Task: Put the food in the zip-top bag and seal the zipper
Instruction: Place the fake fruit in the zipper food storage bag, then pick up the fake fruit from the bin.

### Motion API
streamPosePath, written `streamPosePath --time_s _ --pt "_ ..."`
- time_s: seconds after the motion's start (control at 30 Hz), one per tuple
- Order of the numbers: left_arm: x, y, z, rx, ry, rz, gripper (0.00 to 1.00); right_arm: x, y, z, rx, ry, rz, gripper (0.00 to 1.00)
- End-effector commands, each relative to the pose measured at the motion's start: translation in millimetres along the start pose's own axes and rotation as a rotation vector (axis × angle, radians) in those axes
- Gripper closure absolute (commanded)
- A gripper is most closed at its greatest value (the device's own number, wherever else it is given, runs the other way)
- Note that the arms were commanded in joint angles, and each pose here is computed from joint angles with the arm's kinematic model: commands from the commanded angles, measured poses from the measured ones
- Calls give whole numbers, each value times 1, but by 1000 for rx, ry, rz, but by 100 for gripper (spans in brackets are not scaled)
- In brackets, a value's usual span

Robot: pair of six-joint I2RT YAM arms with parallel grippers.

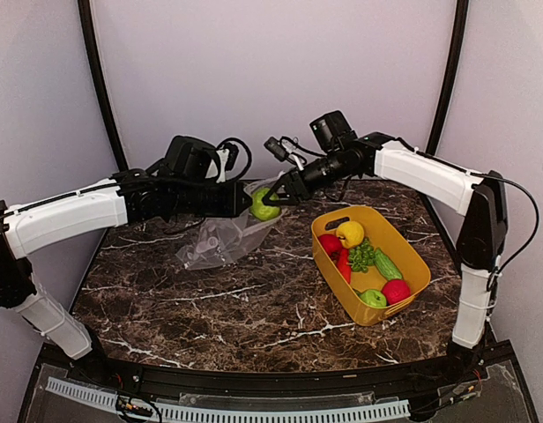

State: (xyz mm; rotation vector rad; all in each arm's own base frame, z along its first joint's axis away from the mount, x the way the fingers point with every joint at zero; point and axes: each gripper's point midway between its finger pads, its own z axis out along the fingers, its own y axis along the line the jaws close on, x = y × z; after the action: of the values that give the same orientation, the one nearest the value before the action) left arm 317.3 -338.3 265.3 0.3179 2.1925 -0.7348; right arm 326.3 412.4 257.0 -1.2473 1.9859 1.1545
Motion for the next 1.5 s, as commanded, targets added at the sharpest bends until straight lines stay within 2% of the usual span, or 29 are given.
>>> streamPosePath --time_s 0.0,0.2,0.4,0.5,0.87,1.07,1.3,1.47 --pt "0 -6 -3 28 -11 -8 98 -16 17 13 42 13 -81 39" --pt "7 11 -4 -61 12 7 98 -34 39 -21 89 -32 -178 30" --pt "11 19 -3 -88 11 17 98 -29 60 -70 136 -80 -287 31" --pt "12 20 -1 -94 13 26 98 -13 51 -89 201 -77 -310 32" --pt "12 23 -1 -113 22 59 98 77 -28 -157 476 40 -165 34" --pt "17 27 0 -118 21 63 98 127 -53 -168 542 106 -50 34" --pt "25 26 6 -98 47 62 98 154 -78 -164 593 153 39 32" --pt "28 24 5 -84 55 46 98 156 -104 -164 627 164 80 30"
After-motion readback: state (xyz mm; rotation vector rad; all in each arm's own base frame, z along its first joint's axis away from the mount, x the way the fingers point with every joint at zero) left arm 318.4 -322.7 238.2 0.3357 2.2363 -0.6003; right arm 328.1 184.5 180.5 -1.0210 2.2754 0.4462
